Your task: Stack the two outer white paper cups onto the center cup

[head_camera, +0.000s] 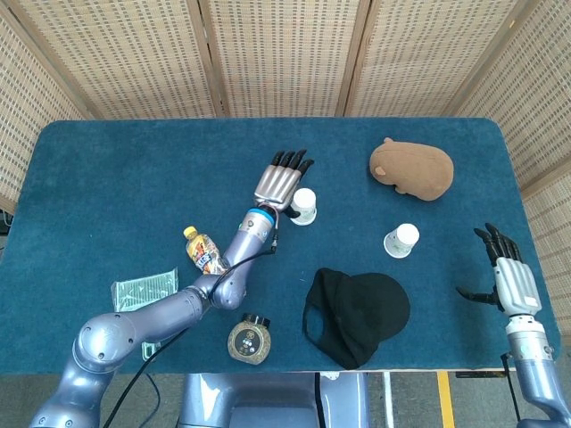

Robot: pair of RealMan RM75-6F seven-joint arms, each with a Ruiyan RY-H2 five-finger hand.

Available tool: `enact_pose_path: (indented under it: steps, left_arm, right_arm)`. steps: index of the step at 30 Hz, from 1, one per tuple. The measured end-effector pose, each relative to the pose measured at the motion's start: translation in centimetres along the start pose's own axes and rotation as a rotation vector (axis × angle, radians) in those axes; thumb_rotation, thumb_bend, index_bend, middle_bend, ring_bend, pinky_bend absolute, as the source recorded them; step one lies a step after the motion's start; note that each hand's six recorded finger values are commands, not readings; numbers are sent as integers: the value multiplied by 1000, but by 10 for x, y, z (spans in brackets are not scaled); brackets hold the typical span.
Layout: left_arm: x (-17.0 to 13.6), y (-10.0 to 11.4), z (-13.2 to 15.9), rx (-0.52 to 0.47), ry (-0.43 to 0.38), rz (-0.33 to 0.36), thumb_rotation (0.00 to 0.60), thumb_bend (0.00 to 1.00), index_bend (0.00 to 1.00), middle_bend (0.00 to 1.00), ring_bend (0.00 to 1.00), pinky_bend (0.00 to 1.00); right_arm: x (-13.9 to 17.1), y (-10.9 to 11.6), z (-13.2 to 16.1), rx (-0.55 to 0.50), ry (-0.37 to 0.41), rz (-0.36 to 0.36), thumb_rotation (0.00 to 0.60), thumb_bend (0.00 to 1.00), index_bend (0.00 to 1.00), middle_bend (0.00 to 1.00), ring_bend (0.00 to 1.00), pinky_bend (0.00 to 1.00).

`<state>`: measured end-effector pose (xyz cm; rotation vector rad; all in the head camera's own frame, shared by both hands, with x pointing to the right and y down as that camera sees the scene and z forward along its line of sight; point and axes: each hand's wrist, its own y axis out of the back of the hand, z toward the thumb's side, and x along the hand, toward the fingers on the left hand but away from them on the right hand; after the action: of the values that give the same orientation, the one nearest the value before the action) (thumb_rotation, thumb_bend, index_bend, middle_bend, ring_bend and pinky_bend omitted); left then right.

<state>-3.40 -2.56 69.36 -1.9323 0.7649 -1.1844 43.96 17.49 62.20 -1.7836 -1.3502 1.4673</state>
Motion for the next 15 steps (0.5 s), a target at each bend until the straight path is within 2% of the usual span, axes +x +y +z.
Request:
enact_pose_path:
  steps: [8,11,15]
  left_arm:
    - [-41,15,-24,-14,-21,76,600,48,122,0,0,0]
    - [-65,23,-38,-13,-23,91,600,50,122,0,0,0]
    - [-113,35,-72,0,7,101,600,49,121,0,0,0]
  right_arm:
    - [1,0,1,15,3,-3,600,117,128,0,0,0]
    - [1,-1,2,27,6,-7,600,117,135,0,0,0]
    - [-3,-1,3,28,1,-20,600,117,149,0,0,0]
